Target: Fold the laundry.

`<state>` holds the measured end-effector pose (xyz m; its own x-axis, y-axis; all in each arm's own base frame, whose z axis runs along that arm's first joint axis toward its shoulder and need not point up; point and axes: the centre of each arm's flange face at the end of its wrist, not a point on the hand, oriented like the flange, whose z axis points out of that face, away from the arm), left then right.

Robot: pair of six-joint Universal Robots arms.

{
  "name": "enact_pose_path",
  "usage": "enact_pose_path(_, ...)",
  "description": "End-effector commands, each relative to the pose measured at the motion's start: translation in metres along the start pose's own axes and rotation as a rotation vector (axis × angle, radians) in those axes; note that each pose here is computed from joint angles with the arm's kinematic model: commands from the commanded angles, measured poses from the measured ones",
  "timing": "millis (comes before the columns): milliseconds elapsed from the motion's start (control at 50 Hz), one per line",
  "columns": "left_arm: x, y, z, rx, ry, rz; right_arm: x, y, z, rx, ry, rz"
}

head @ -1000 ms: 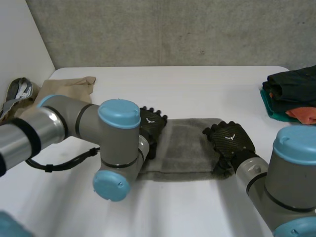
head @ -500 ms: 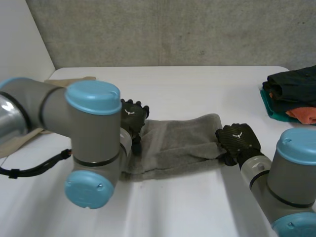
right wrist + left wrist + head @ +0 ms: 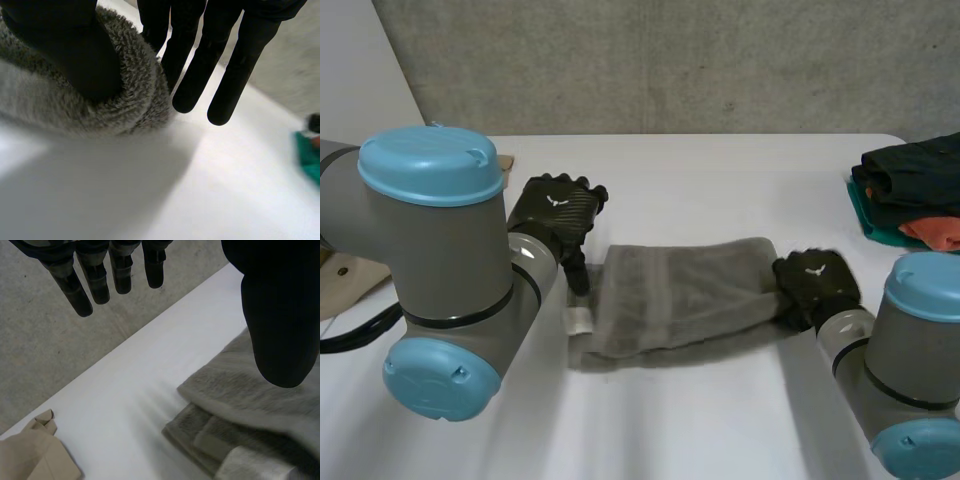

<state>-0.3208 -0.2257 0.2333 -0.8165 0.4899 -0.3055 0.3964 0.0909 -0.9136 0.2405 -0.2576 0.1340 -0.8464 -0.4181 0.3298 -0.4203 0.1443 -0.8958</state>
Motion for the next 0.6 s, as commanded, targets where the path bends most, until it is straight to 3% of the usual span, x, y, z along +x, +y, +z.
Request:
enact_pose_path(20, -0.008, -0.001, -0.001, 0.001, -0.014, -0.002, 0.008, -0.032, -0.005, 0.151, 0.103, -0.353)
enact_pose_path(120, -0.017, -0.002, 0.000, 0.001, -0.039, -0.014, -0.043, -0.068, -0.013, 0.408, -0.008, -0.521)
enact_pose_path(200, -0.031, -0.001, 0.000, -0.005, -0.077, -0.026, -0.102, -0.075, -0.035, 0.622, -0.207, -0.583)
enact_pose_path(300, -0.048, -0.001, -0.002, -0.009, -0.125, -0.044, -0.154, -0.041, -0.060, 0.664, -0.489, -0.633)
enact_pose_path(400, -0.065, -0.002, -0.004, -0.006, -0.169, -0.068, -0.150, -0.041, -0.057, 0.656, -0.522, -0.637)
enact_pose_path(480, -0.072, -0.007, -0.001, 0.018, -0.183, -0.087, -0.125, -0.066, -0.046, 0.658, -0.442, -0.528)
enact_pose_path(560, -0.066, -0.016, 0.005, 0.062, -0.146, -0.093, -0.085, -0.089, -0.027, 0.580, -0.347, -0.241)
enact_pose_path(600, -0.056, -0.022, 0.010, 0.094, -0.101, -0.098, -0.059, -0.104, -0.021, 0.530, -0.294, -0.027)
